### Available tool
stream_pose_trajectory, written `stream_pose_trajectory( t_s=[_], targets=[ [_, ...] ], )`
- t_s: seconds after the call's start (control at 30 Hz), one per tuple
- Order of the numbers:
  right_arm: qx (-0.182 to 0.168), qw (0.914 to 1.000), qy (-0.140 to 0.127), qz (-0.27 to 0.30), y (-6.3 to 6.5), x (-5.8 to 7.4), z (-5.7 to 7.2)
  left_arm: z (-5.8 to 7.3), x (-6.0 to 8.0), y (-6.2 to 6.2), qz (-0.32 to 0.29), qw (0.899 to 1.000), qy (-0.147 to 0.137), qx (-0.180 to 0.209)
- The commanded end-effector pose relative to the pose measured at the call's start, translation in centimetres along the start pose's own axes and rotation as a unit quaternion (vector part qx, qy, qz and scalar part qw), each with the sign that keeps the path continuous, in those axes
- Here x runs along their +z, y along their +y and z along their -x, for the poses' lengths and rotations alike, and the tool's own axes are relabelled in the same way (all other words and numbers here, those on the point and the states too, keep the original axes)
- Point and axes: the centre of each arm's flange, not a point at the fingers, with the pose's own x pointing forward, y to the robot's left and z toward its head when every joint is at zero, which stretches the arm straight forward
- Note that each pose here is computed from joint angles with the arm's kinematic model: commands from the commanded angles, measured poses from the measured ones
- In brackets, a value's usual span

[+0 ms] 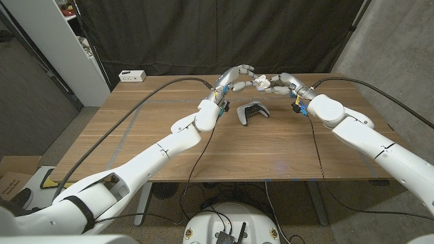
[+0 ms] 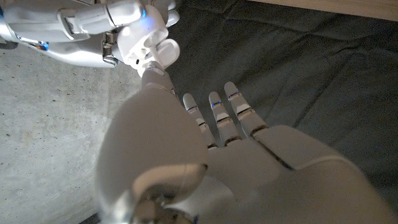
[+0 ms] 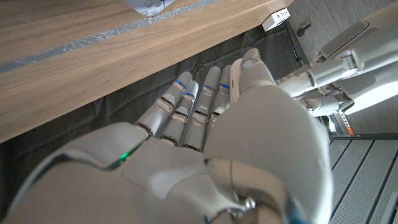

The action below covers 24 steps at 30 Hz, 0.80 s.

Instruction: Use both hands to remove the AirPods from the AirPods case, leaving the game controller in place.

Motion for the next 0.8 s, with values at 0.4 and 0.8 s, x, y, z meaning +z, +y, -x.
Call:
stream_pose_trajectory(
  t_s=[0.4,0.8],
  targets=[
    [-0.022,0.9996,0.018,0.0,-0.5,-0.9,-0.7,0.9,-0.5,2.0,0.032,0.998,0.038,-0.03],
    [-0.03,0.9993,0.024,-0.003,-0.8,-1.2,-0.9,2.1,-1.5,3.2,0.016,0.99,0.114,-0.084]
  ],
)
